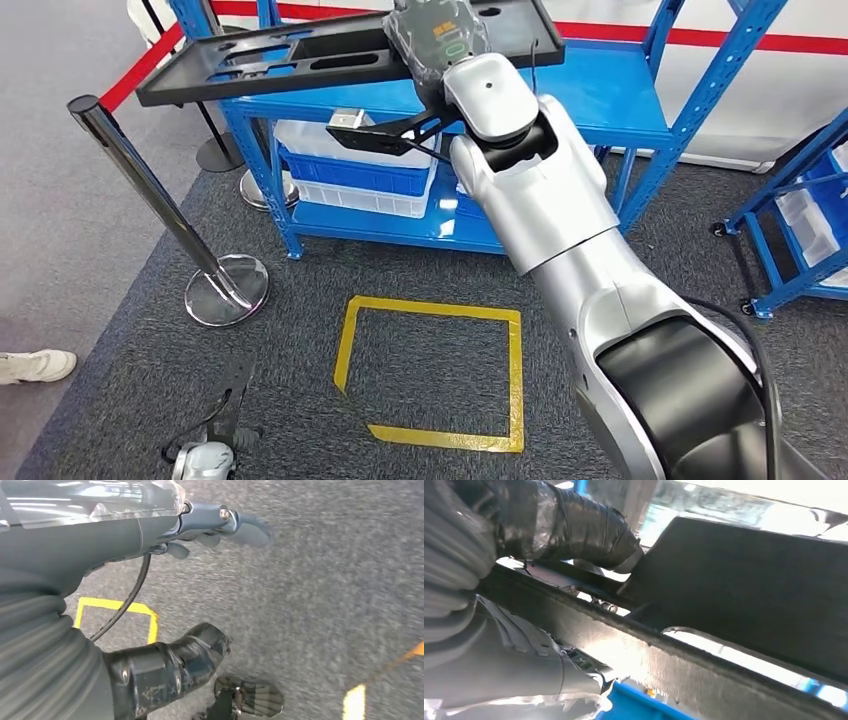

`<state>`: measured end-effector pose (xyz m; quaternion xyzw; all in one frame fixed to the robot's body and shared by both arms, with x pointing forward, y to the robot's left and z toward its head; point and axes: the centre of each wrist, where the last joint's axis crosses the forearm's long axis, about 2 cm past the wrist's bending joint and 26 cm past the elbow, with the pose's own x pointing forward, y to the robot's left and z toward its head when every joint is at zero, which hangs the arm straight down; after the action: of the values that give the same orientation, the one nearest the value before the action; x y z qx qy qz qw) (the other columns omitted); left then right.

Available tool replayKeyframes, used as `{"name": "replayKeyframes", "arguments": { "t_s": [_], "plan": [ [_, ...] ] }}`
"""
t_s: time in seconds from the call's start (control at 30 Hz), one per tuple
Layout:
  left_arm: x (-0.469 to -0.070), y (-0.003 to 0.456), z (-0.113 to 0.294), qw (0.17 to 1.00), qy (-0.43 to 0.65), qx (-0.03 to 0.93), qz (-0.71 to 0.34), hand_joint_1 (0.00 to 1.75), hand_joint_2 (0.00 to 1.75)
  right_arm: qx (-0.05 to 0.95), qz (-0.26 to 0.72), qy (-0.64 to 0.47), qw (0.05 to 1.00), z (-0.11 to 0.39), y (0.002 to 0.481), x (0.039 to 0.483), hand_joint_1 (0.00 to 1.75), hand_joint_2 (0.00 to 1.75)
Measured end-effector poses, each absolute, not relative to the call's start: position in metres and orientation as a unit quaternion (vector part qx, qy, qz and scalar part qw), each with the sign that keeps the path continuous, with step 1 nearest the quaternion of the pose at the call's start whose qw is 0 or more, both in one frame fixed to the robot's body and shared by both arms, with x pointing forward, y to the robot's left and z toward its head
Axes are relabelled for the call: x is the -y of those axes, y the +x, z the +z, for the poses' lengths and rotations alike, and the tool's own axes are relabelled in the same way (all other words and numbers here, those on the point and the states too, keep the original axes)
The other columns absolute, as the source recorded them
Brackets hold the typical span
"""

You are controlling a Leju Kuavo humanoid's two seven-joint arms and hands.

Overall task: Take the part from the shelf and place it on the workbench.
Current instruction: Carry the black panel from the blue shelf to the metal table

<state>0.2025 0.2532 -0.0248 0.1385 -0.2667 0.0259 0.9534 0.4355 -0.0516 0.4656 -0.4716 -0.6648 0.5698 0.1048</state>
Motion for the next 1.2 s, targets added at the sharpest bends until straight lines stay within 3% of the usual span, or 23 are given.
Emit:
{"name": "replayKeyframes", "arguments": {
  "t_s": [1.2],
  "plan": [
    [-0.255, 0.195, -0.029, 0.959, 0.127, 0.254, 0.005, 0.00, 1.75, 0.646, 0.588, -0.470, 0.129, 0.443, 0.448, 0.062, 1.75, 1.75]
  ]
}}
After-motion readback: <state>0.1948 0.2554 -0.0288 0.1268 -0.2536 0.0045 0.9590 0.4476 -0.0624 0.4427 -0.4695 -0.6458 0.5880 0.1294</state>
